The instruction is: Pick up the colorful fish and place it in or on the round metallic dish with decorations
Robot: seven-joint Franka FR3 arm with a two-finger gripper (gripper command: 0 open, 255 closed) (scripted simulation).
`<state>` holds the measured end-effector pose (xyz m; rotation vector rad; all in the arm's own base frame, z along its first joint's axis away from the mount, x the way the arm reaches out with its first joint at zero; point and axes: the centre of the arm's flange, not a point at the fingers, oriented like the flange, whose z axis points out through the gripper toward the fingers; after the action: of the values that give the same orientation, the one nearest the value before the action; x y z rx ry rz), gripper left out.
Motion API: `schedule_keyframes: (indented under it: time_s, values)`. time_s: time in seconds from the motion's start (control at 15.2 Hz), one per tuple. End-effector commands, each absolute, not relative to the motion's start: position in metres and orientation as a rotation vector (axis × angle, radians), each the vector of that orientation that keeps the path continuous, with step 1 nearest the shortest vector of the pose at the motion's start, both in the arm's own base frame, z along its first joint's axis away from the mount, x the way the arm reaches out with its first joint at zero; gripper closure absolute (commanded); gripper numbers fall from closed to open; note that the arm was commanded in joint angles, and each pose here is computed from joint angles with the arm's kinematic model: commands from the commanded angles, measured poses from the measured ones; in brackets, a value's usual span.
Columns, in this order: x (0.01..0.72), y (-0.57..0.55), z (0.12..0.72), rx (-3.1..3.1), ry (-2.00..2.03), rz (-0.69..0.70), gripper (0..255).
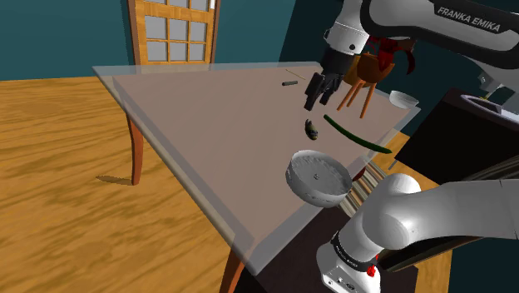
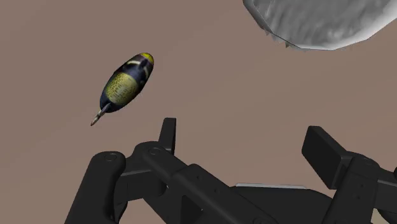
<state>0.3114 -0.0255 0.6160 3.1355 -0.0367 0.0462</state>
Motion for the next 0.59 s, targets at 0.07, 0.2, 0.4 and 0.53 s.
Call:
schedule_keyframes:
  time_s: [0.07, 0.2, 0.4, 0.53]
  values:
    - [0.312, -0.034, 0.607, 3.132, -0.090, 0.063, 0]
    - [0.314, -0.052, 0.588, 3.122, -0.196, 0.097, 0]
    - [0.314, -0.078, 0.561, 3.100, -0.353, 0.148, 0]
    - [0.313, -0.096, 0.542, 3.080, -0.458, 0.182, 0]
